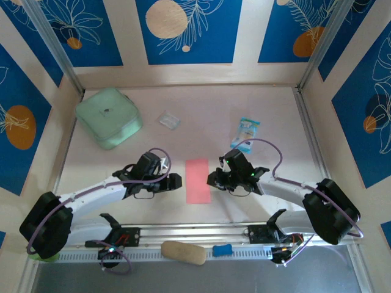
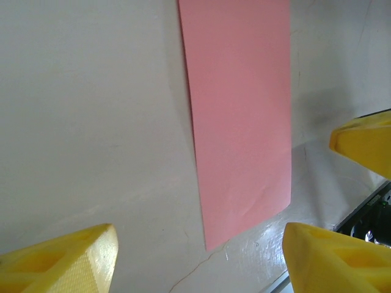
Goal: Fold a paper plane with a square sheet of paper (pick it up from the middle)
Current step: Perform the third fold on the triangle at the bottom-center of the table.
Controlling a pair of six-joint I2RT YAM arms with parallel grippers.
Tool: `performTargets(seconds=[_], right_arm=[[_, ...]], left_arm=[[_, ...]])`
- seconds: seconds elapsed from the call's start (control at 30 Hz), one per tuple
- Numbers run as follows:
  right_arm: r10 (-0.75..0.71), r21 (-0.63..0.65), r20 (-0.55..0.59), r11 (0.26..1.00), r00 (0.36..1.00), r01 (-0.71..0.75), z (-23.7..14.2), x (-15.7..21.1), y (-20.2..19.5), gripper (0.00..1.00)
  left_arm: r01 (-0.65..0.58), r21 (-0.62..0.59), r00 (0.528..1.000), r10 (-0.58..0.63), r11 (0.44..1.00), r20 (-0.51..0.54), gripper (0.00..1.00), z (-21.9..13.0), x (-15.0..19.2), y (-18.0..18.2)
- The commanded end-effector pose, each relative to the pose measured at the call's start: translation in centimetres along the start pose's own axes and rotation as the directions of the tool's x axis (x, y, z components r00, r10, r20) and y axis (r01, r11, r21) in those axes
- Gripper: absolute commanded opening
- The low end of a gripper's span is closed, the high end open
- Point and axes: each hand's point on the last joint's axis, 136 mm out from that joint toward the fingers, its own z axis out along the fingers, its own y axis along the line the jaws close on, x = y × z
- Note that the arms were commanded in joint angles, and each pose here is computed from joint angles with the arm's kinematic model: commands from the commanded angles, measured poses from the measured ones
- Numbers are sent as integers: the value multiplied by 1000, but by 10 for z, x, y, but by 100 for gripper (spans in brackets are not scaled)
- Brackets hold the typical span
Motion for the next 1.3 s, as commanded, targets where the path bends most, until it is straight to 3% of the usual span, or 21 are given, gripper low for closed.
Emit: performTargets(seconds=[0.0,0.4,0.8,1.27], right_arm=[[-31,-61,-45,998,999,28,6,4,16,11],[5,-32,-100,999,995,-8,24,1,7,10],[97,53,-171,995,980,-89,37,17,-40,8],[108,70,-170,993,979,-98,35,17,-42,7]], left_arm=[[-8,49,1000,8,999,0,70,1,-7,-18],[-11,51,1000,13,999,-23,67,7,-5,-20],[-24,49,999,27,998,-44,65,15,-10,-25],[22,68,993,-14,997,-113,53,43,-12,-28]])
